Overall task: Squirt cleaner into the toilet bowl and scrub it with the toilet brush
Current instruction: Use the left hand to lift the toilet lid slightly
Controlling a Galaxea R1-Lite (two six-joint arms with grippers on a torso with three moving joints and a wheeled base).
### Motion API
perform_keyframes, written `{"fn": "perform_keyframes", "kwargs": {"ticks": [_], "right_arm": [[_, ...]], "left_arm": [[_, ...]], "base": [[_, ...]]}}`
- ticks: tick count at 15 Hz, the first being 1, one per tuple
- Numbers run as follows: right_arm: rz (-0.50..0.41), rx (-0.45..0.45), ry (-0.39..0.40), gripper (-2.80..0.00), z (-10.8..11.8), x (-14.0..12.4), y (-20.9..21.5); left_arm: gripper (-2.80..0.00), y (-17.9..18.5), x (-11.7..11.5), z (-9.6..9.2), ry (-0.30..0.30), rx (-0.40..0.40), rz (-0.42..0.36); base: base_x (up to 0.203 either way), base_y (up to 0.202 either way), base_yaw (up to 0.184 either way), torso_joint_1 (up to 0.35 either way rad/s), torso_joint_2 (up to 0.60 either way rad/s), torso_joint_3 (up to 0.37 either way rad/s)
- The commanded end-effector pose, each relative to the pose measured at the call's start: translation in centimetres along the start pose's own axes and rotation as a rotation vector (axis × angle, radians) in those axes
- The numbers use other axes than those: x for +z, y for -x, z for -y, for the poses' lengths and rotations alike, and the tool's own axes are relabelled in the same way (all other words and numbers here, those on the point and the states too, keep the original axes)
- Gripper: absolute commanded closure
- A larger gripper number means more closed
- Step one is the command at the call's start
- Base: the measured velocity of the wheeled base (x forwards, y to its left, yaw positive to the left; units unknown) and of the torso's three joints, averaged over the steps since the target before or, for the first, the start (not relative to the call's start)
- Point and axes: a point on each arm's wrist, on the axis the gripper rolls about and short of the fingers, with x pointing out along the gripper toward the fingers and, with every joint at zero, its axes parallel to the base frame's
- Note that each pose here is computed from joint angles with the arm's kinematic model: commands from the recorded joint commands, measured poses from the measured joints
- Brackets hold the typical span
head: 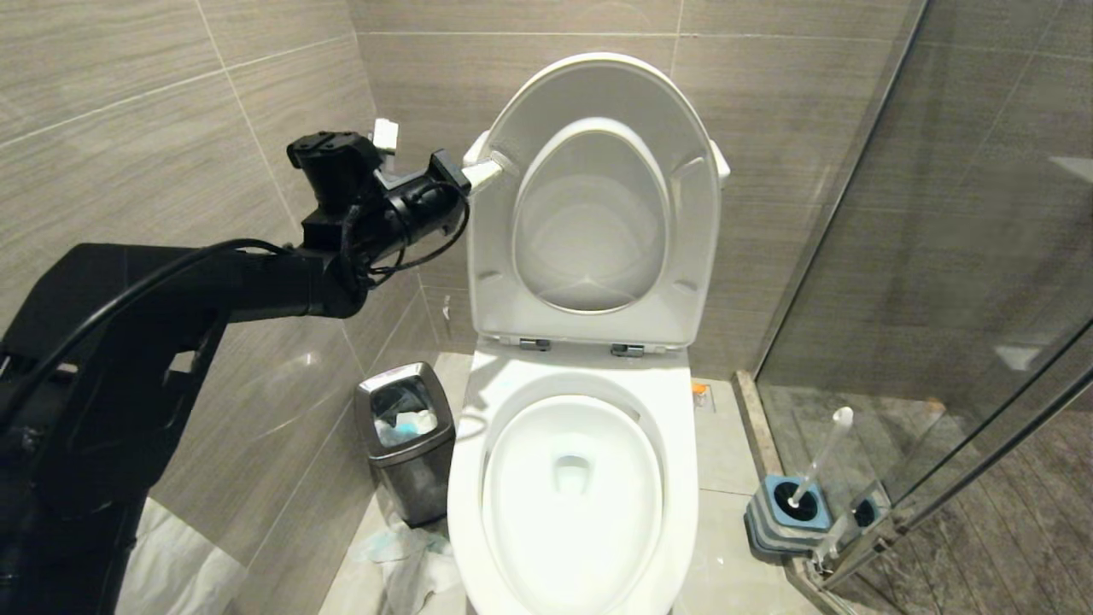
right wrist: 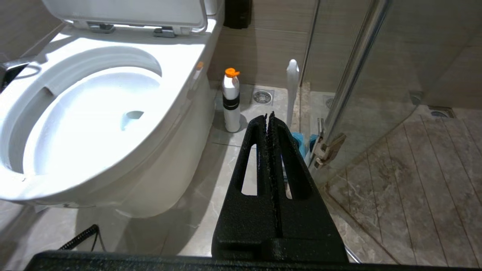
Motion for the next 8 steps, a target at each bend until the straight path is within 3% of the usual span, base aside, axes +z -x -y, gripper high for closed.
{"fn": "perform_keyframes", "kwargs": {"ticks": [1,5,8], "right_arm": [[-0.002,0.000,0.000,0.00,0.0,0.0,0.0],[-0.002,0.000,0.000,0.00,0.0,0.0,0.0],[-0.001,0.001,0.000,0.00,0.0,0.0,0.0]], "left_arm": [[0.00,-0.1,-0.5,-1.0,-0.013,0.012,-0.011],[0.00,-0.1,-0.9,-1.5,-0.064,0.035,-0.026],[0.00,0.2,-0.3,-0.6,-0.160,0.067,-0.048]], "base": [[0.000,0.000,0.000,0.000,0.00,0.000],[0.000,0.000,0.000,0.000,0.00,0.000],[0.000,0.000,0.000,0.000,0.00,0.000]]}}
